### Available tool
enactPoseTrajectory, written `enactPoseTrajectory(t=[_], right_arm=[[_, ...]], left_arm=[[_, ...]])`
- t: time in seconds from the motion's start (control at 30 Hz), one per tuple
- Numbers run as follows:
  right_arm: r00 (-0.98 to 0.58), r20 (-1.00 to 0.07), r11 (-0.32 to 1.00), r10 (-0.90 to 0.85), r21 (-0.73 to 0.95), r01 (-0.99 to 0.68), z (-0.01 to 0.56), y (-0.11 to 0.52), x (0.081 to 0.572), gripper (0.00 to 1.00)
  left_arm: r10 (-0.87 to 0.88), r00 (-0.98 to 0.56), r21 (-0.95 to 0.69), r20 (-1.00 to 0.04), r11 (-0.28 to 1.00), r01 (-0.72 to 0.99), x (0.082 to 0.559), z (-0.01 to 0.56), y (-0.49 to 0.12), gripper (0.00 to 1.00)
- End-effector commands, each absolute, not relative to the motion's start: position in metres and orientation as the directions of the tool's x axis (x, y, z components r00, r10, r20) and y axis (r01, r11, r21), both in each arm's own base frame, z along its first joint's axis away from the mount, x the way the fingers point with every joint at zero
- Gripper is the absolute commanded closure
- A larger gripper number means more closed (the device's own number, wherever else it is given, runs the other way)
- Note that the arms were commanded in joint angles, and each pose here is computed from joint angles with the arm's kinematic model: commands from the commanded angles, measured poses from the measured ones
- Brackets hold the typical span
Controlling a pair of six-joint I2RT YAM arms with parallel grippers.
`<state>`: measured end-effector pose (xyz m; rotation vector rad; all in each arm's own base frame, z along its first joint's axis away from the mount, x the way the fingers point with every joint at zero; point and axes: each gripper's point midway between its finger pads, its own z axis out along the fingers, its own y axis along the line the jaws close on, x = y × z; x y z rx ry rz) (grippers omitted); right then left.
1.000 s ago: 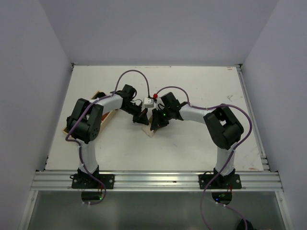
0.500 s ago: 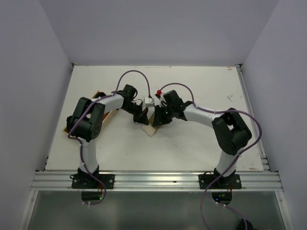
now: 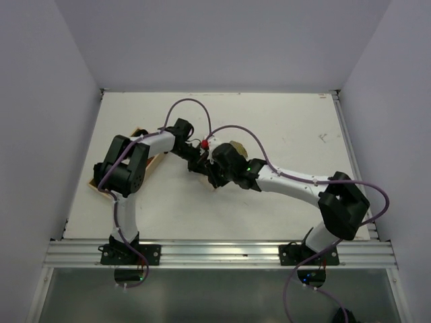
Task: Roll the underwear
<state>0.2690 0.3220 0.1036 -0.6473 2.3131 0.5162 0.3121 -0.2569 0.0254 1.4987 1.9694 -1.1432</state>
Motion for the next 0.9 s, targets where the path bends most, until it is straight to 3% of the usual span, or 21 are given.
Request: enactPoseTrajectory(t=[0.0,0.37,0.87], right_arm=[[-0.509,-0.745,0.773,-0.432,-0.015,-0.634,0.114,0.325,0.271,0.64],[-0.376,-0.594,0.586,-0.712,-0.205,-0.784,0.088,0.358,0.277,0.55],[-0.361,-0.451,0.518,-0.816,-0.294,-0.803,0.052,0.353,0.28,0.54]], left_arm=[[0.582,-0.33,-0.347,-0.743,0.086,0.934,0.323,0.032,-0.261,1.0],[0.589,-0.342,-0.359,-0.732,0.093,0.929,0.324,0.03,-0.262,1.0],[0.59,-0.34,-0.363,-0.732,0.084,0.928,0.323,0.029,-0.264,1.0]])
